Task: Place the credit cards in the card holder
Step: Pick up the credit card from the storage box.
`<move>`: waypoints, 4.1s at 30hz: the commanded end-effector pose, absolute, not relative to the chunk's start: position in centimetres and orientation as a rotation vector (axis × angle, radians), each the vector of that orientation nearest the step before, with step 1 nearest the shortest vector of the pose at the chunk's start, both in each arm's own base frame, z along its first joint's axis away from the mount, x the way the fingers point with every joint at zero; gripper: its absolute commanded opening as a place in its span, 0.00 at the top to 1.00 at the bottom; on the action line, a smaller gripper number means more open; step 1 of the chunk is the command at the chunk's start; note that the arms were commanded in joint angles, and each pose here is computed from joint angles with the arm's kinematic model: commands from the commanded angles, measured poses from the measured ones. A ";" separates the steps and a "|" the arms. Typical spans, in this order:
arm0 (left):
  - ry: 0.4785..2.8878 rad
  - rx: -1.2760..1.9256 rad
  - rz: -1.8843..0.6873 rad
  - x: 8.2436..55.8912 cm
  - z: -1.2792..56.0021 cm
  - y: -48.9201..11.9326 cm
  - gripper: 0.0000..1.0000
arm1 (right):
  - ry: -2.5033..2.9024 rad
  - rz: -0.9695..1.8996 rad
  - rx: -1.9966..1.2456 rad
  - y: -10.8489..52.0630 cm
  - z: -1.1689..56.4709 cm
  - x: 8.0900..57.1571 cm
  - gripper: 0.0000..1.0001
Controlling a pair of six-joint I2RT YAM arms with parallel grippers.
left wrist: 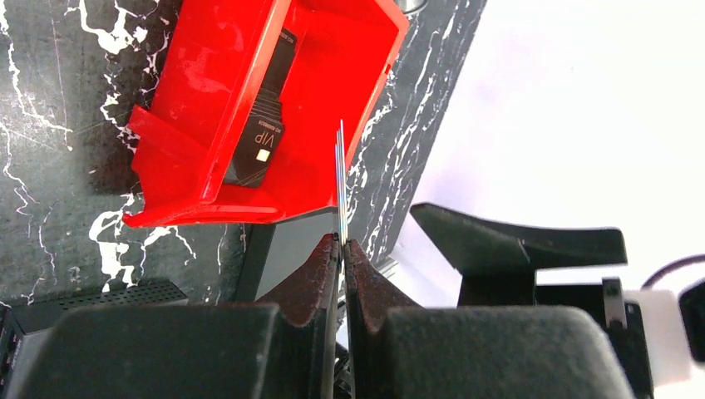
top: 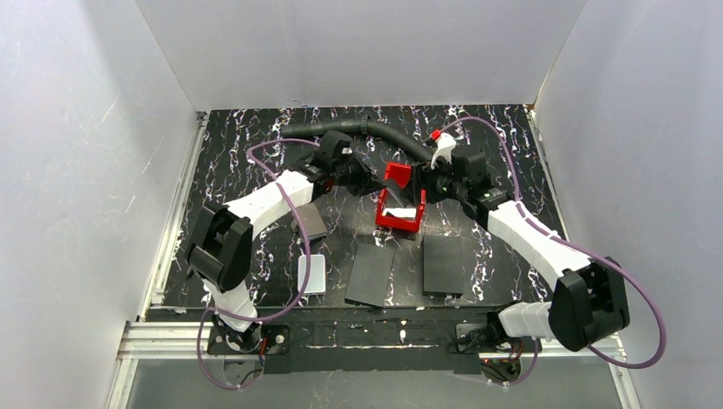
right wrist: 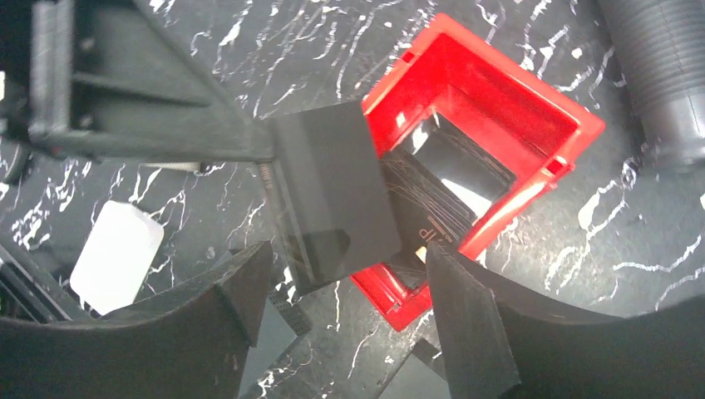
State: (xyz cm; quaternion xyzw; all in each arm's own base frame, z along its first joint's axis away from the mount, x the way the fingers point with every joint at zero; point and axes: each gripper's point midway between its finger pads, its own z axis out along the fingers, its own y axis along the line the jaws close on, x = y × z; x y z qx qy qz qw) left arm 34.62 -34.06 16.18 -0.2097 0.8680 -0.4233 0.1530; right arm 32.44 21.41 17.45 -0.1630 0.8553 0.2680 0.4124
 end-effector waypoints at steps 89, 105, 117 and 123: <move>2.853 -1.158 -0.708 33.2 13.6 -35.4 1.00 | 1.993 0.472 -0.950 23.0 14.8 29.4 0.53; 2.815 -1.079 -0.782 33.9 14.9 -35.8 1.00 | 1.997 0.405 -0.717 22.4 15.7 31.8 0.99; 2.544 -0.606 -0.951 37.1 22.0 -34.8 0.14 | 2.057 0.666 -0.380 20.5 16.4 33.4 0.99; 2.208 -0.237 -1.239 36.4 27.7 -33.8 0.02 | 2.014 0.951 -0.111 19.9 18.7 34.1 0.99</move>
